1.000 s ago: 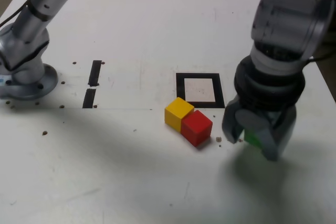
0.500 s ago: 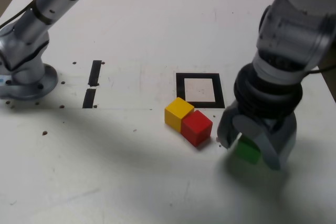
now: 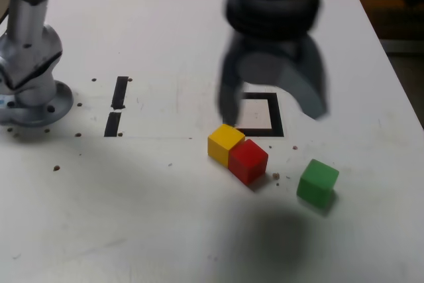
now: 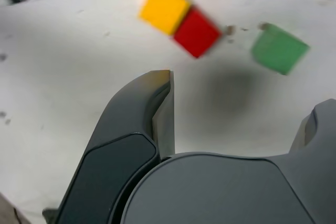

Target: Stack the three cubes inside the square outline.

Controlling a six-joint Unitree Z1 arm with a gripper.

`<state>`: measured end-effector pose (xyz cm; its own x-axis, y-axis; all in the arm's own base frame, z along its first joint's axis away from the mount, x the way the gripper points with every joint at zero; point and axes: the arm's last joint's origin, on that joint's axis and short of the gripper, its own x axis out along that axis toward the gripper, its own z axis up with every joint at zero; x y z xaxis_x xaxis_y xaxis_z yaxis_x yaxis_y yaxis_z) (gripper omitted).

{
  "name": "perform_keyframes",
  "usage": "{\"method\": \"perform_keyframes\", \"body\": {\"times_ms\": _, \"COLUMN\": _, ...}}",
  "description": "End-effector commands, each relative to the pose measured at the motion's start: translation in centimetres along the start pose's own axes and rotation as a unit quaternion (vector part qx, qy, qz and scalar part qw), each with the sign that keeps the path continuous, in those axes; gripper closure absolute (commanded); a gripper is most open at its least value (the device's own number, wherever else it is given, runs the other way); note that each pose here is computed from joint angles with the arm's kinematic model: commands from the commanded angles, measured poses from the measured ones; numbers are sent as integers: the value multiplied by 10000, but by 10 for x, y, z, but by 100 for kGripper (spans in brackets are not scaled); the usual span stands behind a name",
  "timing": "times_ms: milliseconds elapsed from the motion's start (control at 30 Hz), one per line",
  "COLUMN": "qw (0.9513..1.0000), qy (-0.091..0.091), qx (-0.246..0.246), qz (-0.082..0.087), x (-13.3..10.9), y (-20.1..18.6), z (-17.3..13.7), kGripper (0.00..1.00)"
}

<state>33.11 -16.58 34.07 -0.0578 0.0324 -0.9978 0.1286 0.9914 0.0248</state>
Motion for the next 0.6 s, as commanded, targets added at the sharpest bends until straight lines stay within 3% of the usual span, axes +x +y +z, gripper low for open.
{"method": "perform_keyframes", "body": {"times_ms": 0, "qw": 9777, "qy": 101, "qx": -2098, "qz": -2, "x": 12, "y": 0, "z": -1, "kGripper": 11}}
{"method": "perform_keyframes", "body": {"times_ms": 333, "qw": 9379, "qy": 319, "qx": -3414, "qz": -530, "x": 73, "y": -2, "z": -9, "kGripper": 15}}
{"method": "perform_keyframes", "body": {"times_ms": 567, "qw": 9145, "qy": 311, "qx": -4000, "qz": -526, "x": 86, "y": -2, "z": -5, "kGripper": 15}}
